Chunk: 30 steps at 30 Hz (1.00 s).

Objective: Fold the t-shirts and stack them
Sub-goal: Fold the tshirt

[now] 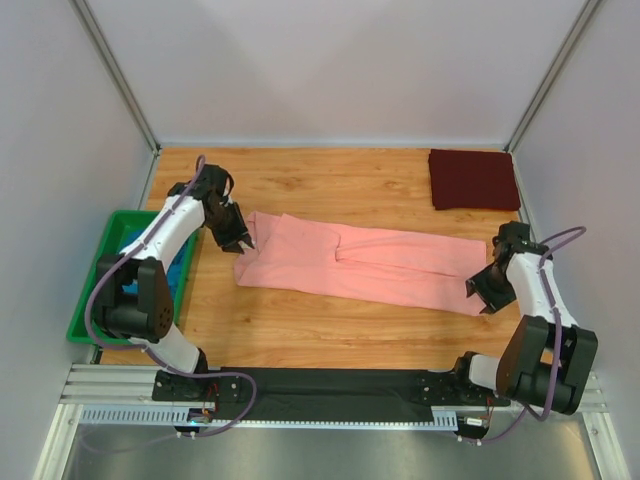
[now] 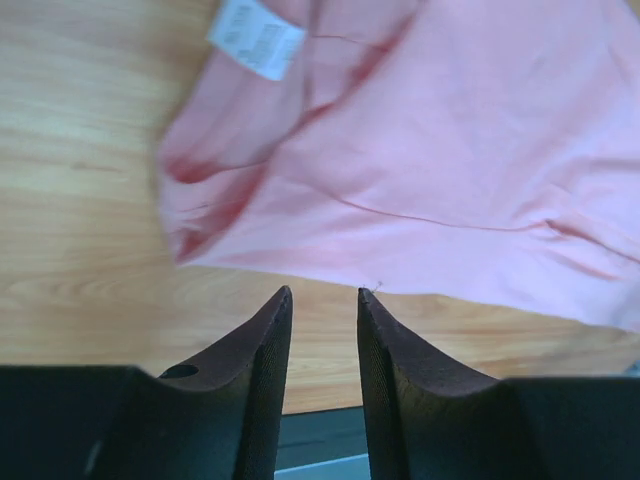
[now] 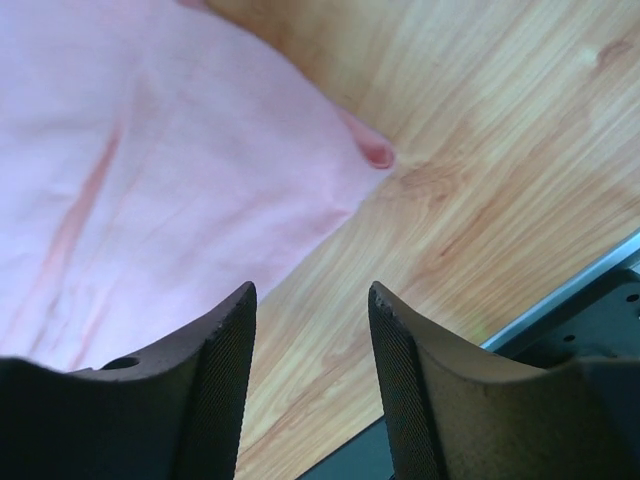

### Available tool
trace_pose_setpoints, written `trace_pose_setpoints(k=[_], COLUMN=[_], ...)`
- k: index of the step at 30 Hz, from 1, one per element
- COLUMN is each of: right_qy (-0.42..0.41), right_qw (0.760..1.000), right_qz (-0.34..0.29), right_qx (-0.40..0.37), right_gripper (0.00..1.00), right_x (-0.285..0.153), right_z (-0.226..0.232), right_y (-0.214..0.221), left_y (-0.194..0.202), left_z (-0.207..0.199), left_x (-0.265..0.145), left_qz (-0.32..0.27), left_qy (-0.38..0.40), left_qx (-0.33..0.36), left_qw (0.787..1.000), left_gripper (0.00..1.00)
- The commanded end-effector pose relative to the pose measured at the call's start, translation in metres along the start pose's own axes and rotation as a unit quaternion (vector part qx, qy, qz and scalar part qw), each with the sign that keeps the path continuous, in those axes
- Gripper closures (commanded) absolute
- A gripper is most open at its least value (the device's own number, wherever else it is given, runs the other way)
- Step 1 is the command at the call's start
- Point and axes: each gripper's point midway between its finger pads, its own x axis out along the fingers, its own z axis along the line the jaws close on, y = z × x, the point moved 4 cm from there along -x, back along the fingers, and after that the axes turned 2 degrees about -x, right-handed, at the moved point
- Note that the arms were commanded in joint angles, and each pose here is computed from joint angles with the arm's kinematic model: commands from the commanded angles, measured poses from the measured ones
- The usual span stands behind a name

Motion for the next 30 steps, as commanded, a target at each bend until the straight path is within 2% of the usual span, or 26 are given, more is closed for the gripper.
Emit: trace_pose_setpoints(k=[1, 5, 7, 8, 10, 13, 14, 17, 19, 20, 21, 23, 24, 25, 26, 27, 28, 30], right_qy=[-0.051, -0.099, -0.124, -0.132, -0.147, -0.146, -0.154, -0.169, -0.191, -0.212, -0.243, -0.264, -0.271, -0.275, -0.274, -0.267, -0.259, -0.241], right_qw=[0.999, 0.995, 0.992, 0.99, 0.988, 0.988, 0.987, 0.985, 0.981, 0.976, 0.968, 0.961, 0.958, 0.957, 0.957, 0.959, 0.962, 0.967], right_qz=[0.003, 0.009, 0.01, 0.007, 0.0, -0.003, -0.009, -0.015, -0.038, -0.042, -0.063, -0.08, -0.091, -0.096, -0.098, -0.094, -0.092, -0.081], right_qx=[-0.011, -0.028, -0.035, -0.041, -0.046, -0.054, -0.051, -0.038, 0.001, 0.011, 0.021, 0.022, 0.021, 0.014, 0.011, 0.006, 0.002, -0.017], right_gripper=[0.49, 0.48, 0.48, 0.47, 0.46, 0.45, 0.45, 0.45, 0.45, 0.44, 0.43, 0.41, 0.4, 0.39, 0.39, 0.39, 0.39, 0.39], right_x=[-0.028, -0.05, -0.065, -0.07, -0.083, -0.093, -0.099, -0.105, -0.118, -0.125, -0.136, -0.146, -0.152, -0.154, -0.154, -0.149, -0.145, -0.131], right_z=[0.015, 0.027, 0.03, 0.03, 0.029, 0.024, 0.022, 0.021, 0.02, 0.023, 0.026, 0.028, 0.028, 0.027, 0.027, 0.025, 0.021, 0.015], right_y=[-0.005, -0.006, -0.005, -0.005, -0.004, 0.0, 0.002, 0.007, 0.007, 0.007, 0.005, 0.003, 0.001, 0.001, 0.001, 0.004, 0.007, 0.013], left_y=[0.005, 0.001, -0.009, -0.013, -0.027, -0.047, -0.05, -0.072, -0.088, -0.089, -0.109, -0.124, -0.148, -0.159, -0.163, -0.183, -0.19, -0.197], left_z=[-0.039, -0.048, -0.054, -0.049, -0.055, -0.063, -0.06, -0.07, -0.078, -0.073, -0.09, -0.101, -0.123, -0.132, -0.148, -0.166, -0.183, -0.211], left_x=[0.015, 0.055, 0.064, 0.079, 0.084, 0.102, 0.119, 0.131, 0.148, 0.17, 0.162, 0.179, 0.173, 0.175, 0.173, 0.172, 0.162, 0.132], left_qz=[0.027, 0.062, 0.062, 0.067, 0.057, 0.055, 0.062, 0.039, 0.04, 0.053, 0.032, 0.028, -0.01, -0.02, -0.007, -0.04, -0.041, -0.052], left_qy=[0.094, 0.092, 0.088, 0.058, 0.044, 0.027, 0.011, -0.003, -0.013, -0.03, -0.012, 0.007, 0.057, 0.09, 0.149, 0.218, 0.262, 0.332], left_qx=[0.013, 0.001, -0.003, -0.008, -0.006, -0.006, -0.006, -0.001, -0.003, -0.009, -0.006, -0.009, -0.016, -0.036, -0.05, -0.053, -0.085, -0.064], left_qw=[0.995, 0.994, 0.994, 0.996, 0.997, 0.998, 0.998, 0.999, 0.999, 0.998, 0.999, 1.0, 0.998, 0.995, 0.988, 0.974, 0.96, 0.94], left_gripper=[0.6, 0.61, 0.61, 0.61, 0.6, 0.6, 0.6, 0.6, 0.6, 0.6, 0.6, 0.59, 0.59, 0.58, 0.58, 0.58, 0.58, 0.55])
